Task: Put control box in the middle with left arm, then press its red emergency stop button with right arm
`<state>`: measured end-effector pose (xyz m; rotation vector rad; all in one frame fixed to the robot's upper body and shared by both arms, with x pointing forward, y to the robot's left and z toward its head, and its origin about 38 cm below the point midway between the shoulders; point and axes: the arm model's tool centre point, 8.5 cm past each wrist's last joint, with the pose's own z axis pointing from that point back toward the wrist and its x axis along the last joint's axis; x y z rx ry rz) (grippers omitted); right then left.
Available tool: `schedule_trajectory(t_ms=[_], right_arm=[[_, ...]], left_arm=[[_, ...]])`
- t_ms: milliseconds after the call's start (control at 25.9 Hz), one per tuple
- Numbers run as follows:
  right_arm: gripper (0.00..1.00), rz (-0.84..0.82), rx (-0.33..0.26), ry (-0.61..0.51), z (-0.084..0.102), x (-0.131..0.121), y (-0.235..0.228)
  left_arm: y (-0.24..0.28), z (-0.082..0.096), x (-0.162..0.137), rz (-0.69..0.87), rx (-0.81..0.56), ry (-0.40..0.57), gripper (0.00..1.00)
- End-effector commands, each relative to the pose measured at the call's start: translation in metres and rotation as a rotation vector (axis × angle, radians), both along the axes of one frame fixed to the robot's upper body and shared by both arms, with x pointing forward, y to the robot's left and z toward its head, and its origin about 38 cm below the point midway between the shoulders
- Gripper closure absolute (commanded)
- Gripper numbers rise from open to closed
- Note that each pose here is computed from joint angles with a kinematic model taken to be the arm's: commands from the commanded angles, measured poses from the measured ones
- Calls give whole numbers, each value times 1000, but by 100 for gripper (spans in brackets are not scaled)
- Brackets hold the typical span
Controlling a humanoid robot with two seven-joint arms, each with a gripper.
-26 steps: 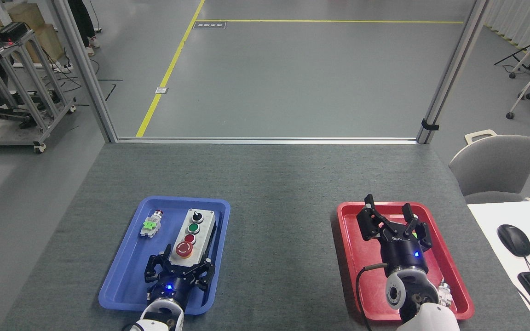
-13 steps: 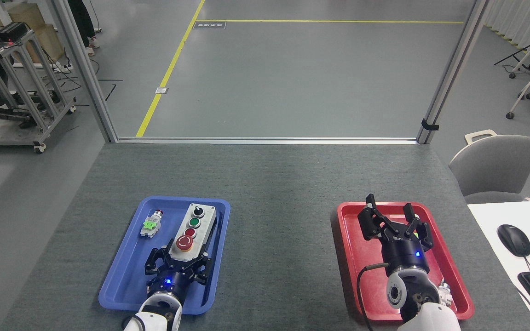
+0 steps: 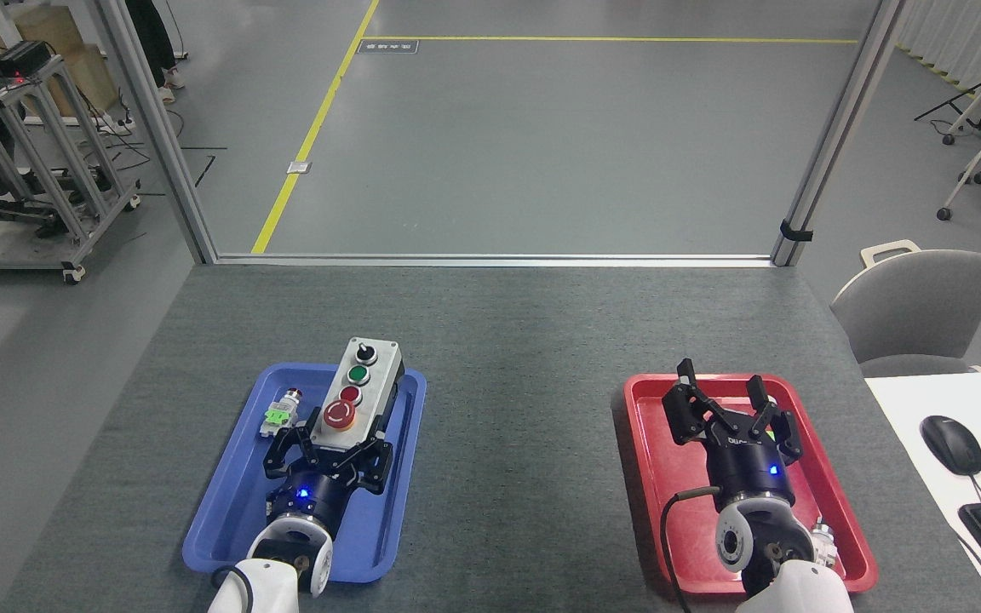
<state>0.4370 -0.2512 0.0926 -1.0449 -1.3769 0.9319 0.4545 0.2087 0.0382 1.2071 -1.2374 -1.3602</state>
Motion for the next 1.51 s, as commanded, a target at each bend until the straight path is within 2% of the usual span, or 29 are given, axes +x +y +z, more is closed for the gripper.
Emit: schedule_trajectory(t_ms=[0,116,193,309,425,541,773,812,890,928,1044,1083,1122,1160,1199,1276,1392,1470], right_arm=[[0,1,1,0,0,0,1],[0,1,2,-2,0,0,1],[0,0,5,0,0,0,1],[0,-1,7,-1,0,0,2],[0,-4,9,-4,1,0,2],[0,-5,10,-3,1,0,1],[0,-54,13,13,-1,0,-5],[0,-77,13,20,-2,0,-8],[0,-106,12,31,-3,-1,-12],[0,-113,10,31,-3,-1,-13],[1,-118,3,22,-2,0,-13],[5,-116,-2,19,0,0,-12],[18,-98,-5,9,3,3,-9],[46,-82,-10,-1,6,5,-7],[69,-55,-17,-9,9,7,-5],[100,38,-33,-42,17,13,2],[100,165,-64,-67,18,13,10],[100,226,-118,-55,13,12,24]], left_arm=[[-16,26,-2,-32,-35,-86,100],[-77,31,-8,-126,-73,-92,100],[-109,25,-13,-164,-97,-52,100],[-152,-7,-31,-213,-45,68,100],[-183,-27,-48,-243,60,101,100],[-195,-43,-60,-269,125,128,100],[-198,-44,-62,-283,130,131,100],[-198,-44,-62,-282,130,129,86],[-198,-43,-62,-276,130,125,14],[-197,-40,-61,-267,121,119,4],[-203,-30,-68,-291,85,90,2],[-202,-27,-74,-302,69,81,2],[-196,-25,-80,-316,59,69,2],[-183,-25,-86,-330,62,58,2],[-167,-23,-91,-340,68,43,2],[-138,-8,-111,-355,52,-4,2],[-73,9,-144,-364,31,-27,2],[-43,16,-158,-355,-18,-22,2]])
